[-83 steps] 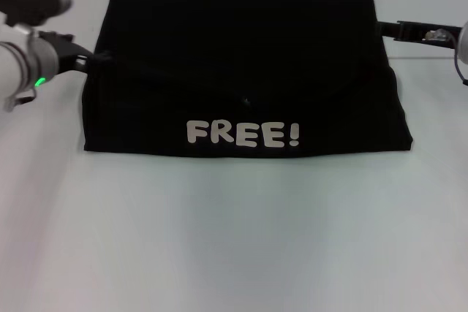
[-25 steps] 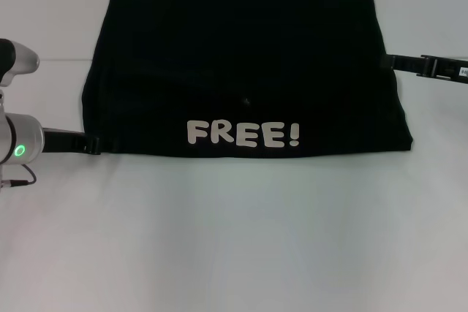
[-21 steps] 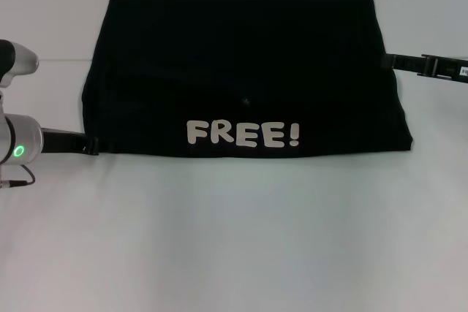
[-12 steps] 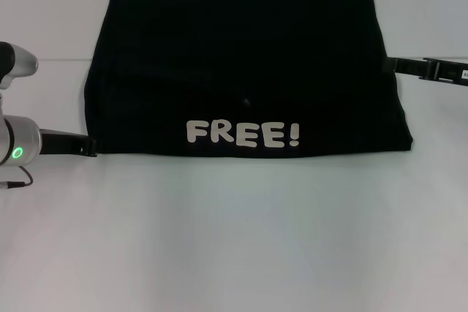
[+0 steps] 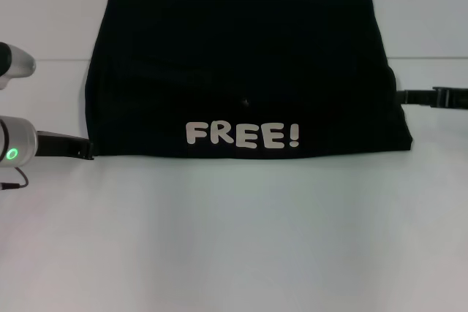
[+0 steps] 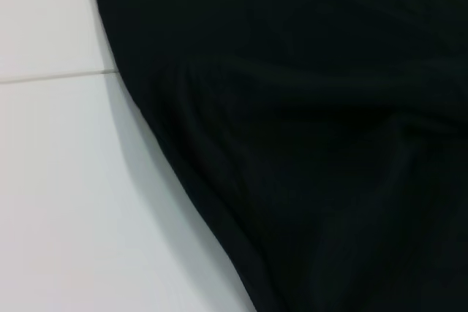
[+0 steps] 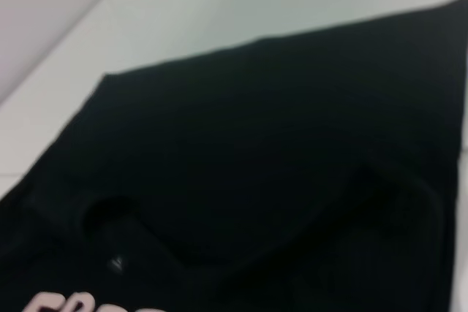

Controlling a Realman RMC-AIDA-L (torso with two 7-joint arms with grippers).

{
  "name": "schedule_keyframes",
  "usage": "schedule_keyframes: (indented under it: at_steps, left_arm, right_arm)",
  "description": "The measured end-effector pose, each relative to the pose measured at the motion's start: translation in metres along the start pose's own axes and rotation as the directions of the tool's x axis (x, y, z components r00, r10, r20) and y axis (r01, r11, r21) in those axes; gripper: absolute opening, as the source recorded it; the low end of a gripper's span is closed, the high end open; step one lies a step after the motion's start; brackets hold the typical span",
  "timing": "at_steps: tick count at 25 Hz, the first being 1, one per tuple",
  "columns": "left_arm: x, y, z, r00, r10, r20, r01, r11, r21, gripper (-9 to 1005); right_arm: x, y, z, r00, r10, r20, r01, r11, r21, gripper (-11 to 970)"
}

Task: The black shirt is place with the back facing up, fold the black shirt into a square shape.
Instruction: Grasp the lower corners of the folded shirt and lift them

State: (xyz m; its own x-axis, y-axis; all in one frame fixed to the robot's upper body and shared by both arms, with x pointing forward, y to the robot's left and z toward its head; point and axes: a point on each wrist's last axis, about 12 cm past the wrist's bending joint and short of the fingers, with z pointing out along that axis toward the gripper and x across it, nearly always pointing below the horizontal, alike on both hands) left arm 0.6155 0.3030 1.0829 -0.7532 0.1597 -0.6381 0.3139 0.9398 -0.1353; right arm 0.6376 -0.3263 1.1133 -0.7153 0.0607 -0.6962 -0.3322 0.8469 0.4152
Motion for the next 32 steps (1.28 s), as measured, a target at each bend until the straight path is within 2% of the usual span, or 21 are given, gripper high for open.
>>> schedule_keyframes:
  at_steps: [6,19,25,28,32]
  left_arm:
    - [0.000,0.004,-0.006,1.000,0.001,-0.002,-0.001,1.000,0.004,20]
    - [-0.005,0.005,-0.006,1.000,0.026,0.007,-0.026,1.000,0.001,19]
    - [-0.005,0.005,-0.006,1.000,0.027,0.013,-0.027,1.000,-0.005,20]
    - [-0.004,0.005,-0.005,1.000,0.028,0.010,-0.028,1.000,-0.004,20]
    - [-0.003,0.005,-0.004,0.999,0.032,0.007,-0.032,0.999,-0.003,19]
  right_arm:
    - [0.010,-0.003,0.001,0.998,0.004,-0.065,-0.002,1.000,0.022,730]
    - [0.024,0.013,0.031,0.997,0.005,-0.079,-0.001,0.999,0.046,688]
    - [0.029,0.017,0.036,0.997,0.005,-0.081,-0.001,0.999,0.046,467]
    - [0.031,0.016,0.036,0.997,0.005,-0.079,-0.001,0.999,0.047,227]
    - [0.034,0.014,0.035,0.997,0.010,-0.080,-0.006,0.999,0.053,78]
